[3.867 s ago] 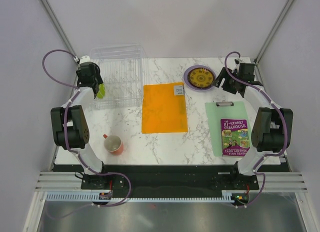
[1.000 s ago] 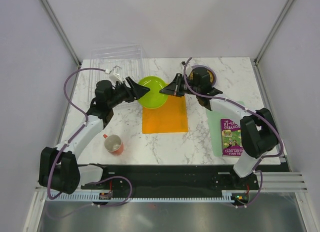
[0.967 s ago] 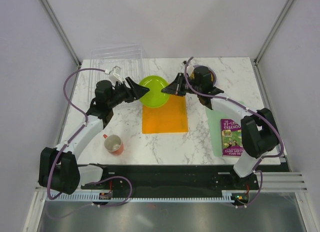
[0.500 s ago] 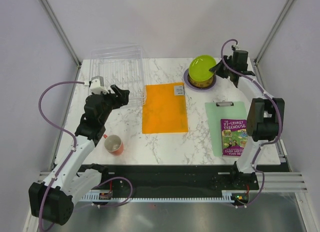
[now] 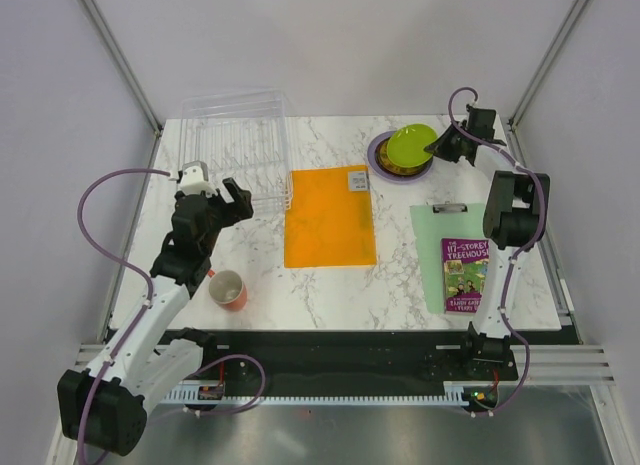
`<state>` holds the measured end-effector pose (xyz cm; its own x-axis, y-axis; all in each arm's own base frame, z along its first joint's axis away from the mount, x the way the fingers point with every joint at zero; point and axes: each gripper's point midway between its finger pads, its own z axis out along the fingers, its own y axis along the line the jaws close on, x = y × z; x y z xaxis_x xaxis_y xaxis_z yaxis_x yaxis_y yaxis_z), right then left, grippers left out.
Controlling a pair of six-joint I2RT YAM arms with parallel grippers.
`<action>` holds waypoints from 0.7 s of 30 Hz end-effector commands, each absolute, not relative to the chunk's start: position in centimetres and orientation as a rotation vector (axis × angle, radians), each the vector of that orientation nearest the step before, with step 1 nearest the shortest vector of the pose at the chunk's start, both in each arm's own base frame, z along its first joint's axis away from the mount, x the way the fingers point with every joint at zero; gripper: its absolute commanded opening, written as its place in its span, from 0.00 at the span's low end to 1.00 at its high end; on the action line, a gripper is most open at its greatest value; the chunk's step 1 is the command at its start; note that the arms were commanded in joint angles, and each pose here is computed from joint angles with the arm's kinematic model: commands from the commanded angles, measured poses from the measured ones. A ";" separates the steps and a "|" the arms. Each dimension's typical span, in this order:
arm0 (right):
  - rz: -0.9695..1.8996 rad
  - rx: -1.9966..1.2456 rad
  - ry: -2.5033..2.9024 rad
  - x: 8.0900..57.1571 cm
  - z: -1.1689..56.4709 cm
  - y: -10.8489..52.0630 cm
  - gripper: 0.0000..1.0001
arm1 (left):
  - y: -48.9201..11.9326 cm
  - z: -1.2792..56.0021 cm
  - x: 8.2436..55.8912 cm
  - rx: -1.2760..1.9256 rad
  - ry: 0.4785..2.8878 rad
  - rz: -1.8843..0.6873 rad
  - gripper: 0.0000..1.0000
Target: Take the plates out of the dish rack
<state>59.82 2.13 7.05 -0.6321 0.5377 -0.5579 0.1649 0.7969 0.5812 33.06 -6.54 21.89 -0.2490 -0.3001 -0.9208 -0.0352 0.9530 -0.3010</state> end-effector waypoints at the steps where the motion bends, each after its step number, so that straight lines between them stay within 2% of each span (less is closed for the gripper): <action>1: 0.736 0.473 2.165 61.2 8.8 3.1 0.08 | -5.6 21.8 33.0 -0.226 1.808 -0.178 0.94; 4: 0.825 0.462 2.174 60.8 8.2 4.3 0.18 | -5.8 21.3 33.2 -0.229 1.823 -0.182 0.94; 8: 0.919 0.431 2.187 59.8 8.1 5.6 0.25 | -6.2 21.1 33.2 -0.230 1.833 -0.207 0.94; 10: 0.936 0.424 2.193 59.3 8.2 5.8 0.31 | -6.4 21.0 33.2 -0.231 1.838 -0.217 0.94; 11: 0.938 0.425 2.202 59.1 8.0 5.9 0.37 | -6.4 21.0 33.2 -0.230 1.840 -0.220 0.94; 12: 0.941 0.414 2.206 58.8 8.1 6.0 0.49 | -6.5 20.9 33.2 -0.229 1.844 -0.223 0.94; 14: 0.912 0.417 2.219 58.3 7.9 5.7 0.56 | -6.6 20.9 33.2 -0.228 1.848 -0.233 0.94; 15: 0.886 0.404 2.221 58.0 8.1 5.5 0.65 | -6.6 20.9 33.1 -0.228 1.850 -0.235 0.94; 19: 0.755 0.379 2.240 57.2 9.4 4.2 0.74 | -6.5 20.8 32.9 -0.236 1.856 -0.231 0.94; 20: 0.726 0.364 2.231 57.1 10.6 3.9 0.92 | -6.4 20.9 32.9 -0.240 1.853 -0.228 0.94; 21: 0.698 0.358 2.228 57.0 11.2 3.6 0.97 | -6.4 20.7 32.8 -0.241 1.858 -0.226 0.94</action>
<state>57.56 5.27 6.77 -0.7181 0.5174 -0.4654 0.0778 0.7243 0.6851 32.94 -6.49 20.38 -0.2990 -0.2793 -0.9125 -0.0479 0.9594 -0.2780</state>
